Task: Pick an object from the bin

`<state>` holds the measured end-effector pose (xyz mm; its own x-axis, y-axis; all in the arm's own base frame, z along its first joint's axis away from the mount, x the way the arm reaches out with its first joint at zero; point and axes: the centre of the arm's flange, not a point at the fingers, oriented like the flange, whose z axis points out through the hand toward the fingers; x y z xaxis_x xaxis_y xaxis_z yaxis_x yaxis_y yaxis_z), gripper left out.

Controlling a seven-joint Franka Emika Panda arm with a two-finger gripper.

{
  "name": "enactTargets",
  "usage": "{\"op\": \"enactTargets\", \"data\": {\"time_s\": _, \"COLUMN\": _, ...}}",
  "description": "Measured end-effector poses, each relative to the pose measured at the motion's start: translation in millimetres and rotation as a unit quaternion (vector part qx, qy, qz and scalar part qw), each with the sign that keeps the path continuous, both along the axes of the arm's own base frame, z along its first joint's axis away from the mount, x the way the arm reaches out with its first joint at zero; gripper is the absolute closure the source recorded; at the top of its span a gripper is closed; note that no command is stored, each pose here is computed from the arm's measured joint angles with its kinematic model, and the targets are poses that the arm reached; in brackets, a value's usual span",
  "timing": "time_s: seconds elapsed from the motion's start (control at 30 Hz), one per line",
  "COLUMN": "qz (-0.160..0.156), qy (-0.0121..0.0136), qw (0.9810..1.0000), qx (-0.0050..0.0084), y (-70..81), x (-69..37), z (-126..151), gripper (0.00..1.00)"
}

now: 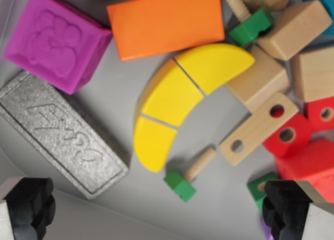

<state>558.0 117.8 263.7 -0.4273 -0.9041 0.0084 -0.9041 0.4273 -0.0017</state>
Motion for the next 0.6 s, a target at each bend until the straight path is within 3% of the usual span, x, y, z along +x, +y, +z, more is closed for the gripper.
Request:
{"op": "enactTargets", "data": {"time_s": 0.27, "qz": -0.055, "qy": 0.0005, "qw": 0.9985, "qx": 0.0016, "y": 11.7, "x": -2.0, "z": -17.0, "gripper": 0.00}}
{"op": "enactTargets", "data": {"time_s": 0.47, "qz": -0.100, "qy": 0.0010, "qw": 0.9950, "qx": 0.0028, "y": 21.2, "x": -4.0, "z": -31.0, "gripper": 0.00}}
{"op": "enactTargets", "data": {"time_s": 0.6, "qz": -0.109, "qy": 0.0001, "qw": 0.9941, "qx": 0.0034, "y": 24.3, "x": -4.5, "z": -40.4, "gripper": 0.00}}
